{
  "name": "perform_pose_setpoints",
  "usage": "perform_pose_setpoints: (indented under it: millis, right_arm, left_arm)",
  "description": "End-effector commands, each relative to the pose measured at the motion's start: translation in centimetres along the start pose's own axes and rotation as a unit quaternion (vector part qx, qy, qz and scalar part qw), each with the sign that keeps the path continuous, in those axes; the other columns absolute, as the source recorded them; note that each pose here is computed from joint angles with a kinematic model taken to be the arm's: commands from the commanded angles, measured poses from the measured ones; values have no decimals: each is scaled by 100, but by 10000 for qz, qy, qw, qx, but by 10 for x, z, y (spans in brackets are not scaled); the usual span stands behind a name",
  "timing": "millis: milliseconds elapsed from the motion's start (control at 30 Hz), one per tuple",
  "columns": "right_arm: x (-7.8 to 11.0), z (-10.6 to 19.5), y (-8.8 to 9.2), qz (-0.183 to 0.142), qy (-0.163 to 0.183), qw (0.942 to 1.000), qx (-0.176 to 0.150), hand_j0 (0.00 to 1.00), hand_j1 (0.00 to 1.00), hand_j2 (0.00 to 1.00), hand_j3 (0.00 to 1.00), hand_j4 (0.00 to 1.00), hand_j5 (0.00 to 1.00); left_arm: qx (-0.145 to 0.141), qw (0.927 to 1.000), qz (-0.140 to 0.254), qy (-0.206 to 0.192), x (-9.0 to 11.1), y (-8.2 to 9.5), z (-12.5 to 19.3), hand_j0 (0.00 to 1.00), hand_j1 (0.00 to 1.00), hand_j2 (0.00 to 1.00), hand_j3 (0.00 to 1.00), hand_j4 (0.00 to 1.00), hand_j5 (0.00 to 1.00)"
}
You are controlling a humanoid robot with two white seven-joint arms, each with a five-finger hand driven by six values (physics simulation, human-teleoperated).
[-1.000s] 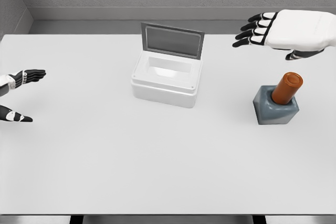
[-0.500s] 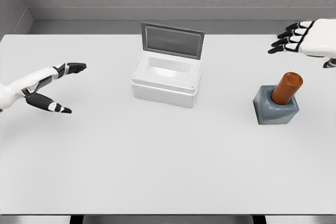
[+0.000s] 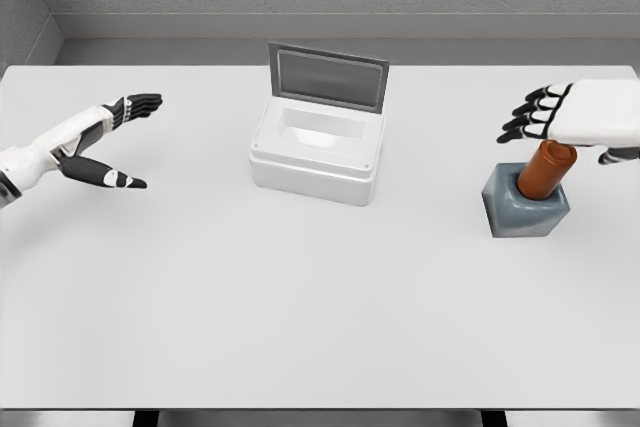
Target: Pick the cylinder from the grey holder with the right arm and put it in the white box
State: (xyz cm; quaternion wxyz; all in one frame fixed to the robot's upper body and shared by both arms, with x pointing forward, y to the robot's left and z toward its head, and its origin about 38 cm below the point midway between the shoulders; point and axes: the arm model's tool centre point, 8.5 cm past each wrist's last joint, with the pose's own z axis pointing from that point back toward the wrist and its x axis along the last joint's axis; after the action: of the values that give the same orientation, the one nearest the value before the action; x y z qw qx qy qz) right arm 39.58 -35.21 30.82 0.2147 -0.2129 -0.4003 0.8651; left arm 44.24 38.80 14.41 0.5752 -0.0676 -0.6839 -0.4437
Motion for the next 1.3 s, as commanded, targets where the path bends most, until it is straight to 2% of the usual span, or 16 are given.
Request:
perform_pose_setpoints:
  millis: [0,67,267,700,1267]
  right_arm:
    - [-2,-4,7,-102,-12,9999,64,100,100,100,100,100,100]
    - [-7,-11,12,-233,-4,9997,59,100,100,100,100,100,100]
    - [-9,-20,20,-351,-35,9993,132,100,100,100,100,100,100]
    - [-6,-37,25,-355,-136,9991,210,100,100,100,100,100,100]
    - [-9,-39,33,-434,-104,9985,312,100,100,100,100,100,100]
  left_arm:
    - [25,10000,19,10,0,1,1,100,100,100,100,100,100]
    - [28,10000,29,0,0,1,0,100,100,100,100,100,100]
    - [13,10000,25,-21,1,0,0,100,100,100,100,100,100]
    - [-8,10000,36,-24,0,-2,-1,100,100,100,100,100,100]
    - [-21,10000,62,-34,-1,-5,-3,100,100,100,100,100,100]
